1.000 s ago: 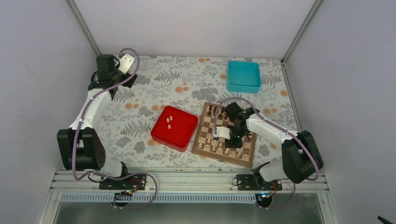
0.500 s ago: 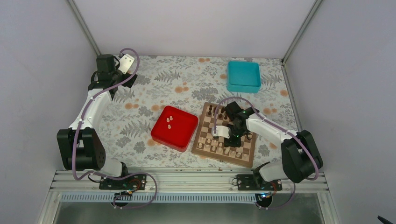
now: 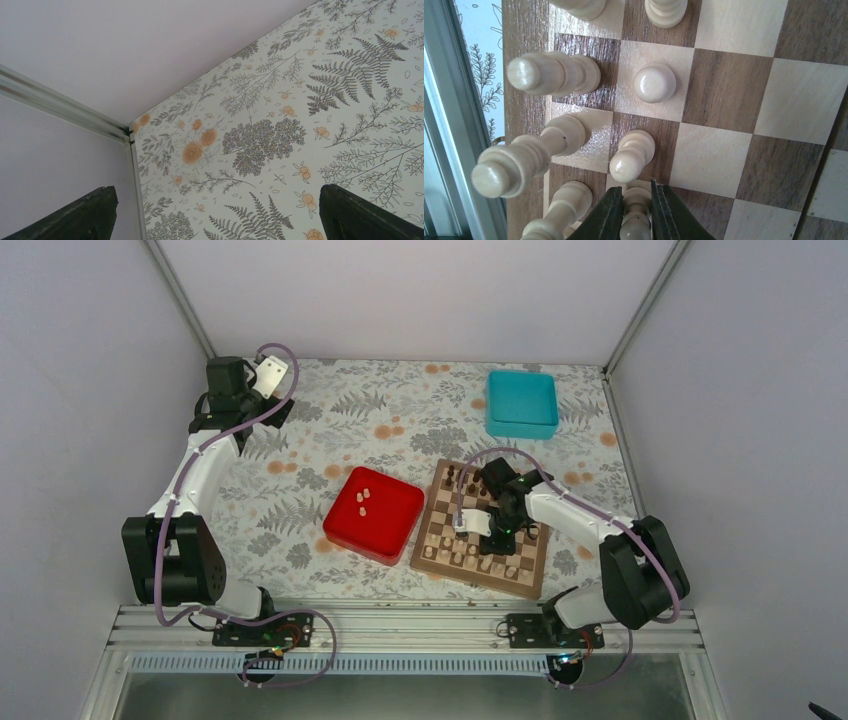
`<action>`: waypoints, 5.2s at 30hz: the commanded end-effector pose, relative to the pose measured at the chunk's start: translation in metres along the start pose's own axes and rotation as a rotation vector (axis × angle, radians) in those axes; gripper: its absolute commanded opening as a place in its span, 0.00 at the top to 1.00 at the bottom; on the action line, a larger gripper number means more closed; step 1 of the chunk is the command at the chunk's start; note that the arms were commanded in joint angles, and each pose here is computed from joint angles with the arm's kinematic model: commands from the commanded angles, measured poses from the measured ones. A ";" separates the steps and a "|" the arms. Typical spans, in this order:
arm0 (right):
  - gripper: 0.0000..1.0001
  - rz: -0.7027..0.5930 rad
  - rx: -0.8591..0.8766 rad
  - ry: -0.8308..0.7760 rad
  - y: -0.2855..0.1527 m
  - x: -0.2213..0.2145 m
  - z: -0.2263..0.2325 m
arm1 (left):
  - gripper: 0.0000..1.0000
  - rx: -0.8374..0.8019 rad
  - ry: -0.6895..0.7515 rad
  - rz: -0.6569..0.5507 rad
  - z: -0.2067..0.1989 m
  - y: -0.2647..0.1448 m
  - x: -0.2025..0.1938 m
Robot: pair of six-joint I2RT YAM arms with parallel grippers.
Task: Set up the chess pieces on the board
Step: Place the chess piece on the chessboard, then pick up the chess piece from the storage box, then place the chess piece on the chessboard.
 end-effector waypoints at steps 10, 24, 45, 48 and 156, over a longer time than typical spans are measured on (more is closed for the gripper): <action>0.67 0.020 -0.036 -0.007 -0.010 -0.001 -0.004 | 0.00 -0.005 -0.004 0.006 0.000 0.003 -0.003; 0.55 -0.015 -0.164 -0.023 -0.059 0.019 -0.020 | 0.00 -0.005 0.000 -0.003 0.000 0.002 -0.002; 0.41 -0.212 -0.150 -0.300 -0.029 0.237 -0.051 | 0.00 -0.014 -0.005 -0.037 0.000 -0.007 0.007; 0.41 -0.184 -0.118 -0.329 -0.006 0.246 -0.048 | 0.00 -0.015 -0.004 -0.039 0.000 -0.007 0.007; 0.89 -0.009 -0.120 0.055 -0.013 -0.038 0.009 | 0.00 -0.030 -0.008 -0.009 -0.004 0.003 -0.001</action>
Point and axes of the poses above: each gripper's point midway between its finger pads, its own y axis out along the fingers, its own z axis along the line the jaws close on, x = y × z, the point moved 2 cm from there along -y, back along the fingers, and after that the axes turned 4 degrees about y, right-handed, at the moved point
